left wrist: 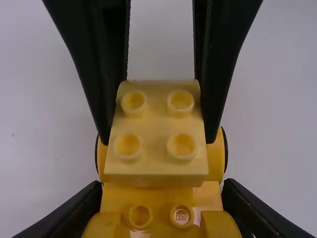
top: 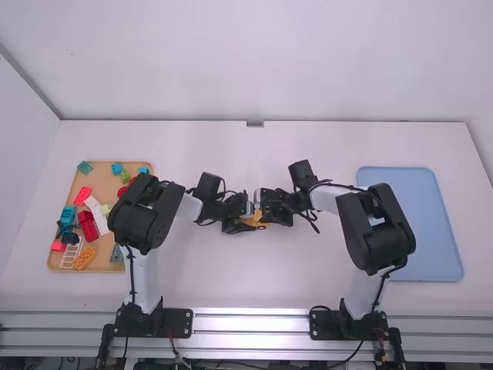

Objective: Assemble lego blocks to make yellow taxi

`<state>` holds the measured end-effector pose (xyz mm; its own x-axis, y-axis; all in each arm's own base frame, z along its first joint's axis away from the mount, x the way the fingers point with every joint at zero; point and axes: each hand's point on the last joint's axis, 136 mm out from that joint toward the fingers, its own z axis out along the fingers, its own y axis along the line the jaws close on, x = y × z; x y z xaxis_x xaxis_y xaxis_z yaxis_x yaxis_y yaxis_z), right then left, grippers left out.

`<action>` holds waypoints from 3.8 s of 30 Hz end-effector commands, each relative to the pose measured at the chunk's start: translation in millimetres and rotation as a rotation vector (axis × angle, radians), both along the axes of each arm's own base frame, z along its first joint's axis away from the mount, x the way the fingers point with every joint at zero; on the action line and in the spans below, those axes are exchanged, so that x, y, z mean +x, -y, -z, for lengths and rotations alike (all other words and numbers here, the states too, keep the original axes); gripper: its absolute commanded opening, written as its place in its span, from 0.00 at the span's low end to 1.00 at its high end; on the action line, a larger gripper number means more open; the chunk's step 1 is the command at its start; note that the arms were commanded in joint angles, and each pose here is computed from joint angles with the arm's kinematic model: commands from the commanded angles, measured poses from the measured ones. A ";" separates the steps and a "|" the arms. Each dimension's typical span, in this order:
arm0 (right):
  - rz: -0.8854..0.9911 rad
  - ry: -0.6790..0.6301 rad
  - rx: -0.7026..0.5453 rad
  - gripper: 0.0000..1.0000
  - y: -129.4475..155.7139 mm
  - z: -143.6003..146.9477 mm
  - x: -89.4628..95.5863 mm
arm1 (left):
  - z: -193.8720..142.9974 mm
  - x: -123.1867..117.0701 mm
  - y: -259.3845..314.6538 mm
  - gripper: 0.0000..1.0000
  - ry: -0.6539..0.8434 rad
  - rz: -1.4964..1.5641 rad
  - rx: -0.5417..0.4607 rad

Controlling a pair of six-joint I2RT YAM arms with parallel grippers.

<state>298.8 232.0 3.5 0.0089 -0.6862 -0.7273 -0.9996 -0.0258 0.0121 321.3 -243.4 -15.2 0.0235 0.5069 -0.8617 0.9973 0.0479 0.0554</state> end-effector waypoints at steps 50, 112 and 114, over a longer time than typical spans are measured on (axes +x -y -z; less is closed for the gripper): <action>0.011 0.014 -0.041 0.00 7.3 16.8 -8.3 | 4.0 -8.2 0.6 0.63 -0.023 0.018 -0.010; 0.190 0.137 0.103 0.98 55.7 -108.1 44.2 | -56.4 19.9 -35.8 0.99 -0.022 -0.152 -0.013; 0.217 0.141 0.080 0.98 54.0 -106.2 49.1 | -67.9 22.4 -51.1 0.99 -0.029 -0.202 0.011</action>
<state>344.1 177.1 109.9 0.0017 -0.6032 -0.7976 -0.9788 0.1624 -0.1250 335.7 -208.5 31.2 -0.1017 0.5063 -0.8564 0.9815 0.1914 -0.0033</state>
